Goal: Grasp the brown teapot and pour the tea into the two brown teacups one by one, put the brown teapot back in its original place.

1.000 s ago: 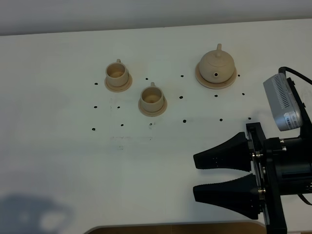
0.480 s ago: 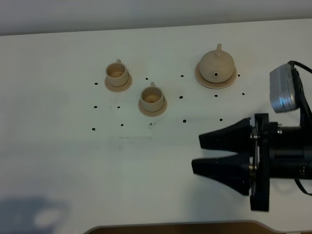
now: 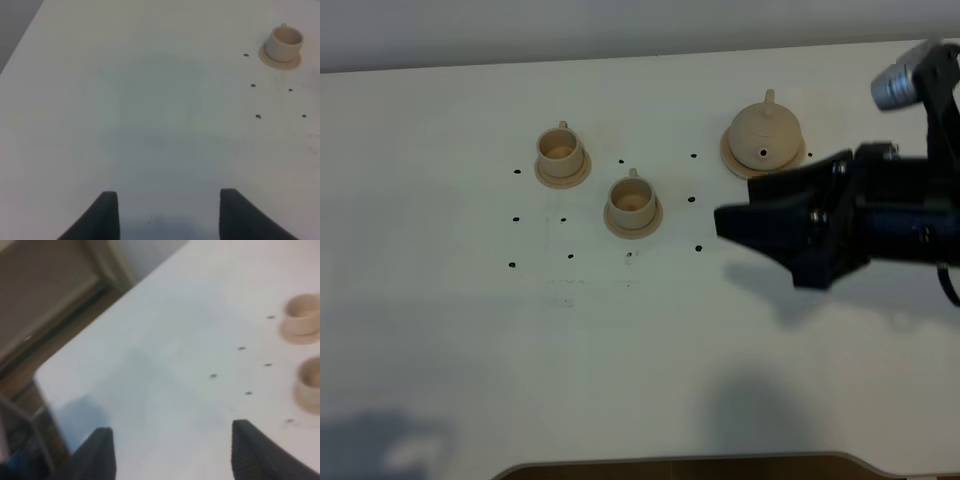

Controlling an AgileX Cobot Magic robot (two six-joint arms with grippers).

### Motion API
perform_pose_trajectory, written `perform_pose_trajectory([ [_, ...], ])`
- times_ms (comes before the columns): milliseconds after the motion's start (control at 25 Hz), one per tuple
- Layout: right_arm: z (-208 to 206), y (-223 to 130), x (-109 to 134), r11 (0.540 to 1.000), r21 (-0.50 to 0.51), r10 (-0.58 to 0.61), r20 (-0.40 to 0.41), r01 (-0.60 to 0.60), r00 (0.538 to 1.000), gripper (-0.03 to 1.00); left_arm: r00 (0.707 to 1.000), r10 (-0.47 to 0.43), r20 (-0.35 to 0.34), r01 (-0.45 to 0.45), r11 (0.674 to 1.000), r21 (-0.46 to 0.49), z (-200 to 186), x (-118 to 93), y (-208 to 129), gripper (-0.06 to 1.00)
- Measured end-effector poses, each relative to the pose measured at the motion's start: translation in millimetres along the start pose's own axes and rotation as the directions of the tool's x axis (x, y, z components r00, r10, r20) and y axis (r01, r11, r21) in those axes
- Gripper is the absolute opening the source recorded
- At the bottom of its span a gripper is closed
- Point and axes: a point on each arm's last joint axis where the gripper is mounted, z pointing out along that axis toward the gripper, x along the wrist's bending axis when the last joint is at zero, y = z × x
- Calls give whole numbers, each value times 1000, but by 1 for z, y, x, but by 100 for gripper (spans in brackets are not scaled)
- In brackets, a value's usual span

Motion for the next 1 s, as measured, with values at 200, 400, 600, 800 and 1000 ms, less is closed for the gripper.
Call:
perform_pose_trajectory([
  [200, 28, 20, -27, 994, 62, 85, 104, -92, 991, 52, 1000, 0, 0, 0, 1000, 0, 0, 0, 0, 49],
  [400, 67, 41, -57, 977, 150, 122, 178, -149, 976, 52, 1000, 0, 0, 0, 1000, -1, 0, 0, 0, 49],
  [600, 102, 55, -91, 958, 223, 115, 280, -181, 953, 52, 1000, 0, 0, 0, 1000, -1, 0, 0, 0, 49],
  [800, 132, 75, -122, 946, 232, 119, 402, -227, 908, 52, 1000, 0, 0, 0, 1000, -3, 0, 0, 0, 49],
  [1000, 154, 91, -150, 920, 252, 129, 528, -299, 840, 52, 1000, 0, 0, 0, 1000, -3, 0, 0, 0, 49],
])
